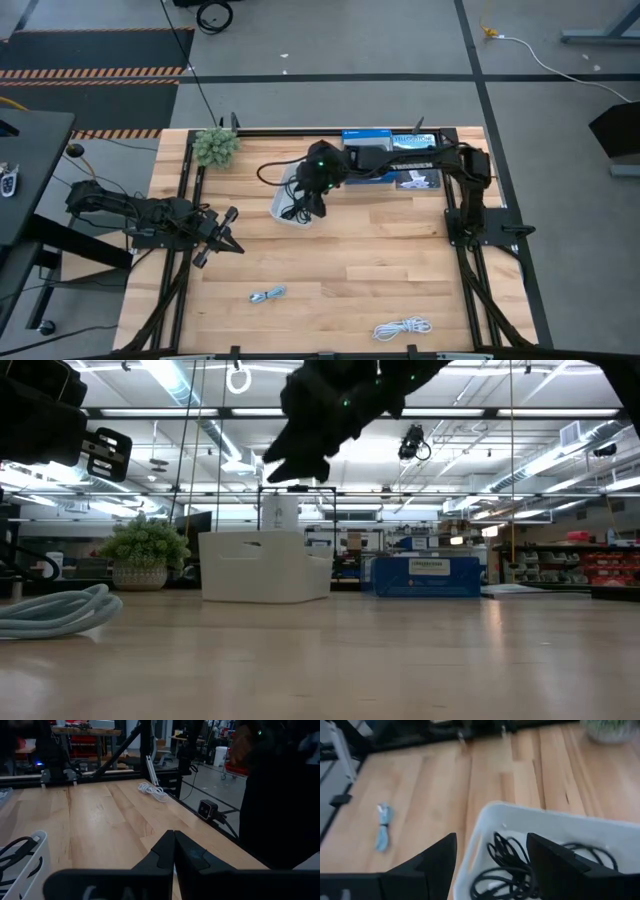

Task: Pick and place USB-C Cables
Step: Put the white charger cable into the white bin

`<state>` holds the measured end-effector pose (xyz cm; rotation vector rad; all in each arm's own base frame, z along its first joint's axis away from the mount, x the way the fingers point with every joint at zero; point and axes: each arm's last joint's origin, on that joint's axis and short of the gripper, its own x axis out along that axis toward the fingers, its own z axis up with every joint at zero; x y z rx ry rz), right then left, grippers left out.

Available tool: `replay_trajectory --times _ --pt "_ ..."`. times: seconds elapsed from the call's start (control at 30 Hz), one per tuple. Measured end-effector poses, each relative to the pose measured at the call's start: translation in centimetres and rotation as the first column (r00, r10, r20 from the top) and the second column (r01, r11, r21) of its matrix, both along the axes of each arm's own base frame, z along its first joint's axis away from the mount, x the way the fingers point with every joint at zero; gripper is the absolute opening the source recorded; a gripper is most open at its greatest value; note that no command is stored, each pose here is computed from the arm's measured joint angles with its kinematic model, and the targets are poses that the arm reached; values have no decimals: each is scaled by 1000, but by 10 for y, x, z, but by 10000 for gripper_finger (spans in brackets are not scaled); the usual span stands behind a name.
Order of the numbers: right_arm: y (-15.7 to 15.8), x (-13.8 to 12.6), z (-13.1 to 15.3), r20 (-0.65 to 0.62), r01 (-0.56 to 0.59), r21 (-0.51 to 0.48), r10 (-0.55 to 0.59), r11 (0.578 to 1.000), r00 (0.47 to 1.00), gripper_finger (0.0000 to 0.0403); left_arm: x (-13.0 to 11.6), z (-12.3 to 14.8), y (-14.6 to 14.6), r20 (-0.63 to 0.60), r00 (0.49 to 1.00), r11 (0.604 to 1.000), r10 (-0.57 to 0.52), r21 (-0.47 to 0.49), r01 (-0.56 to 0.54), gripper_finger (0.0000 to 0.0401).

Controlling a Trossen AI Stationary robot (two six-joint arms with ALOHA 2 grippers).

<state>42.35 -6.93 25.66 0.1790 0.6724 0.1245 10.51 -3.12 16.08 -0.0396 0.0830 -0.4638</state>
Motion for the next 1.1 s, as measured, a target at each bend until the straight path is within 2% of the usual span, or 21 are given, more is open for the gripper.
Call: replay_trajectory --times 0.33,0.5,0.7,0.8,0.93,1.1 --pt "26 -17 47 114 -58 -20 59 998 992 247 0 0 0 0 1000 1000 0 0 0 11" --pt "43 -34 72 157 -135 -19 136 991 978 247 0 0 0 0 1000 1000 0 0 0 11" --pt "59 -58 92 141 -236 -107 250 966 958 247 0 0 0 0 1000 1000 0 0 0 11" --pt "68 -70 94 97 -325 -98 334 941 938 247 0 0 0 0 1000 1000 -1 0 1 11" --pt "82 -88 93 0 -433 2 433 901 901 247 0 0 0 0 1000 1000 0 0 0 11" --pt "102 -109 82 -203 -490 94 499 867 843 247 0 0 0 0 1000 1000 0 0 0 11"
